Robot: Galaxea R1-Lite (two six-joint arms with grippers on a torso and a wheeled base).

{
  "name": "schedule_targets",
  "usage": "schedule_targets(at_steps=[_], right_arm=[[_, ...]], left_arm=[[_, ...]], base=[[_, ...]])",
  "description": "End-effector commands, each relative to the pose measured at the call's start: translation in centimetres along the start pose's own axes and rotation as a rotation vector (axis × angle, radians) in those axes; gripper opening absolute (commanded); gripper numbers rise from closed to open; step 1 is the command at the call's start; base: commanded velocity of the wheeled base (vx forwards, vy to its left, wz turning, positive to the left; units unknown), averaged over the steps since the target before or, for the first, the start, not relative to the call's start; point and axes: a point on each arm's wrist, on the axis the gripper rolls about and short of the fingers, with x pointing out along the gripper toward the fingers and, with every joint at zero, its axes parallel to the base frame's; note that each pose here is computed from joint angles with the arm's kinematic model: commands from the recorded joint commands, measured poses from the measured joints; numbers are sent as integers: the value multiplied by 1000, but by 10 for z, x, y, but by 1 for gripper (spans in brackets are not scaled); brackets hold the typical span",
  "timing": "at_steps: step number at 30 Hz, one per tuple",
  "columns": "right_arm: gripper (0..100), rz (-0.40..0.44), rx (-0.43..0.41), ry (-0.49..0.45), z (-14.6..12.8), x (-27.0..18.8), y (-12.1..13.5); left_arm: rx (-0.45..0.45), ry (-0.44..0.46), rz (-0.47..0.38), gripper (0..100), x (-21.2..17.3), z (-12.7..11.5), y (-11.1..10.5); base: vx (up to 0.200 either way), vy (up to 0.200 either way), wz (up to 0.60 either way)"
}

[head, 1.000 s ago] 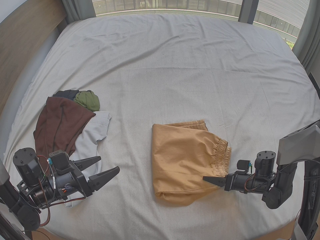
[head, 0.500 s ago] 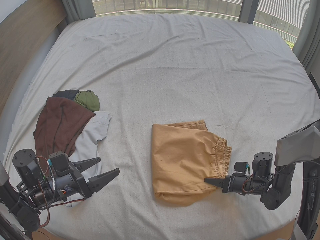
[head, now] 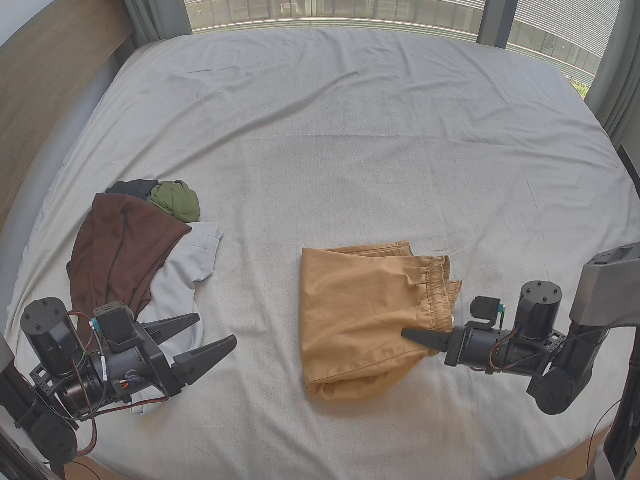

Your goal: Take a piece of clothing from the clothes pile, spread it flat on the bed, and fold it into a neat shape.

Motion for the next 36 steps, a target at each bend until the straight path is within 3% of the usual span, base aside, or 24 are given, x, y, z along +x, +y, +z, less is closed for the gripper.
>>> schedule_targets(at_steps=[1, 11, 36], right_arm=[[0, 88, -60, -75, 24, -3, 23], [0, 240, -90, -177, 64, -5, 58], [0, 342, -115, -297, 121, 14, 78]], left_arm=[[1, -2, -2, 100, -1, 0, -1], [-2, 7, -6, 100, -1, -2, -2], [-10, 26, -8, 100, -3, -6, -3]], base=[[0, 0, 0], [0, 0, 0], [0, 0, 0]])
